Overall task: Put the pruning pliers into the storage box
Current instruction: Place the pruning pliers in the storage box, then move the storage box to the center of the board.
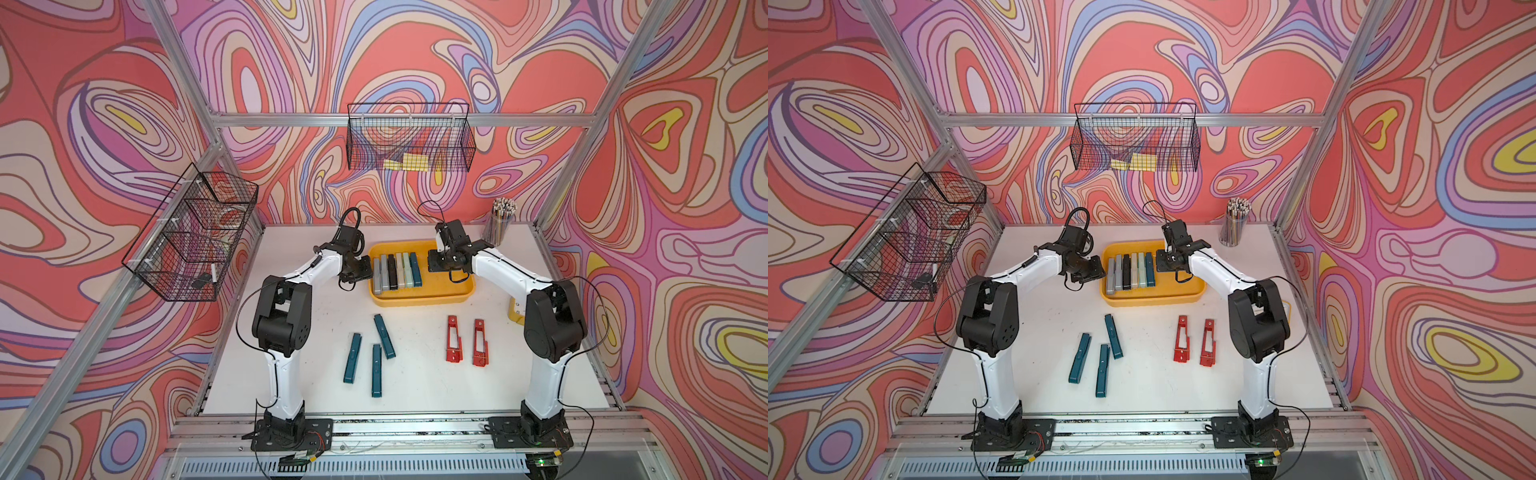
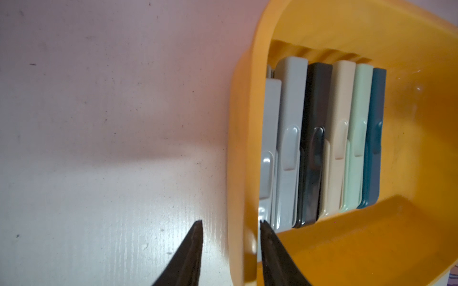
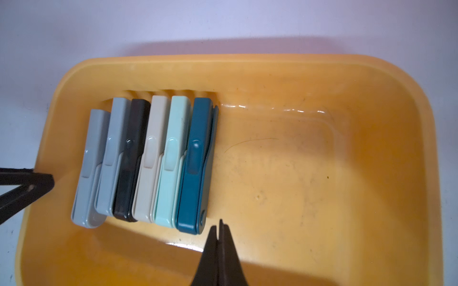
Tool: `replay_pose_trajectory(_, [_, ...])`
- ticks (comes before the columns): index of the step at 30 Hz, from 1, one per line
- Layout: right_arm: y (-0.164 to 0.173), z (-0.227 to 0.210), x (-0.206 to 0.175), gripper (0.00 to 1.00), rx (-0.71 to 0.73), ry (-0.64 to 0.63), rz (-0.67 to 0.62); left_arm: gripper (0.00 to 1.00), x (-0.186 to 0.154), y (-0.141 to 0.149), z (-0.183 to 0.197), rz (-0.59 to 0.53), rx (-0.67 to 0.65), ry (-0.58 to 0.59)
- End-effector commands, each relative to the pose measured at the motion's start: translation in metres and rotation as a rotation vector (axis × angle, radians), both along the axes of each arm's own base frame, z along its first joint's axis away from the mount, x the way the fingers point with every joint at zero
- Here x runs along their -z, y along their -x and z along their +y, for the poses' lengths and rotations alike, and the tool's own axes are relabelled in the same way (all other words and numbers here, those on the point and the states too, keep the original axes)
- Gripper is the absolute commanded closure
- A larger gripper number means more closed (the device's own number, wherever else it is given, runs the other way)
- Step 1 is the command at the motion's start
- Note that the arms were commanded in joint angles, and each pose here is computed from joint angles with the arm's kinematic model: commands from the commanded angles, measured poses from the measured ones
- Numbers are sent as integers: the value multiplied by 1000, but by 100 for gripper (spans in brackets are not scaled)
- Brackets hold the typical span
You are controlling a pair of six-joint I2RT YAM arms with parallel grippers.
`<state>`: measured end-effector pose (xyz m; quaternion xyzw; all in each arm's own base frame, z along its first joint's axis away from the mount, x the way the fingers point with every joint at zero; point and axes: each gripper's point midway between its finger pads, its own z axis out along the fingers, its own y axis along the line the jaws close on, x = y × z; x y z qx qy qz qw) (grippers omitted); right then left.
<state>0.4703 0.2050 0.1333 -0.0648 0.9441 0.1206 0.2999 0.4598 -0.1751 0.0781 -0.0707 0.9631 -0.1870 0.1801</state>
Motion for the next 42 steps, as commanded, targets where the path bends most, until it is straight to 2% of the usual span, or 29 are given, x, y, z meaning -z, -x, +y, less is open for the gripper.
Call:
replay_pose_trajectory(1, [16,3,-3,90,-25,-36,20,63,3,-2,2,13,10,-33])
replay_pose_trajectory(4, [27,5,-3,85,-35,-78,25,70,2,-4,3,12,6,-40])
replay_pose_trajectory(9, [39,1,4,81,-26,-83,39,74,2,-5,3,10,6,-49])
replay_pose_trajectory(25, [45,6,0,81,-41,-118,50,89,9,-6,4,24,6,-85])
replay_pose_trajectory(42, [48,10,-1,81,-56,-148,59,91,4,-4,23,27,-36,-183])
